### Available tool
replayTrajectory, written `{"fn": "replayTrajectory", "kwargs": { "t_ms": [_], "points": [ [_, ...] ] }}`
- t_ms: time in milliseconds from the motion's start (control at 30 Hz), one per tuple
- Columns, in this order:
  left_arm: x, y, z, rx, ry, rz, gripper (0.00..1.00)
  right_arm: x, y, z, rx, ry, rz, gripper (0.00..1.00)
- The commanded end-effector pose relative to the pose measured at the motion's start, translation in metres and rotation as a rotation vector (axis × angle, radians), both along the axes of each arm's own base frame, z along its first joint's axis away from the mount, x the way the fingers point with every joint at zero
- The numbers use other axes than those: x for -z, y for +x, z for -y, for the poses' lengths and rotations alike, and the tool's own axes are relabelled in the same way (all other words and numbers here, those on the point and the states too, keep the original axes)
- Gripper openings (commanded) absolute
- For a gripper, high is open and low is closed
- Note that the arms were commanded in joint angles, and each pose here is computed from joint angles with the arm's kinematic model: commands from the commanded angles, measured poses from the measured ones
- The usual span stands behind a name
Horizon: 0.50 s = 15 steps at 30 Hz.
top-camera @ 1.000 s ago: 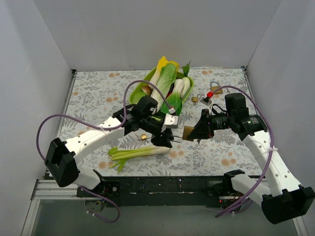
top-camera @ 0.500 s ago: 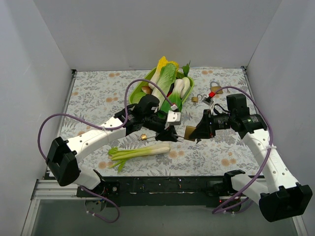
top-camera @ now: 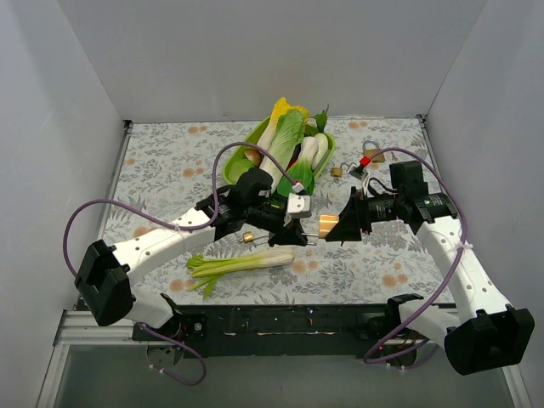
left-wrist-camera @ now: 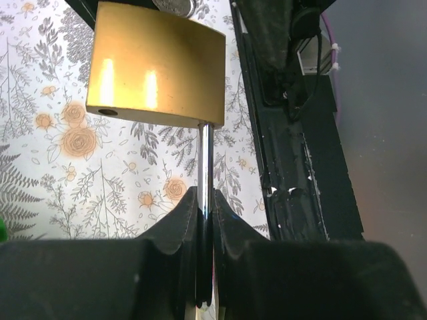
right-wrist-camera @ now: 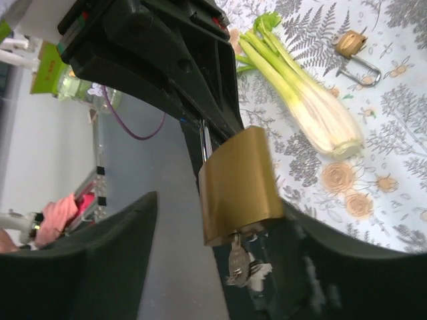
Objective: Lock with the key
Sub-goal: Pick up the lock from the center of the board.
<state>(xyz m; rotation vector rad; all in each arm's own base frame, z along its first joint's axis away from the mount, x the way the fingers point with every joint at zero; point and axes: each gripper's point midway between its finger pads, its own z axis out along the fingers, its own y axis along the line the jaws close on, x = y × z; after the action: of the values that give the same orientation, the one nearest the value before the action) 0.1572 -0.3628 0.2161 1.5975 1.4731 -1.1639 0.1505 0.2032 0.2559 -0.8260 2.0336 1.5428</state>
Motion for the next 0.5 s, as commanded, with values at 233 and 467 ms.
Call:
{"fn": "replayTrajectory", "kwargs": {
  "t_ms": [233,467],
  "points": [
    [-0.033,0.006,0.004,-0.066,-0.098,-0.003,0.0,0.007,0.03,0.02,0.094,-0.096,0.112,0.94],
    [-0.038,0.005,0.005,-0.044,-0.104,-0.038,0.0,-0.004,0.03,0.037,0.001,-0.159,0.428,0.96]
  ]
}}
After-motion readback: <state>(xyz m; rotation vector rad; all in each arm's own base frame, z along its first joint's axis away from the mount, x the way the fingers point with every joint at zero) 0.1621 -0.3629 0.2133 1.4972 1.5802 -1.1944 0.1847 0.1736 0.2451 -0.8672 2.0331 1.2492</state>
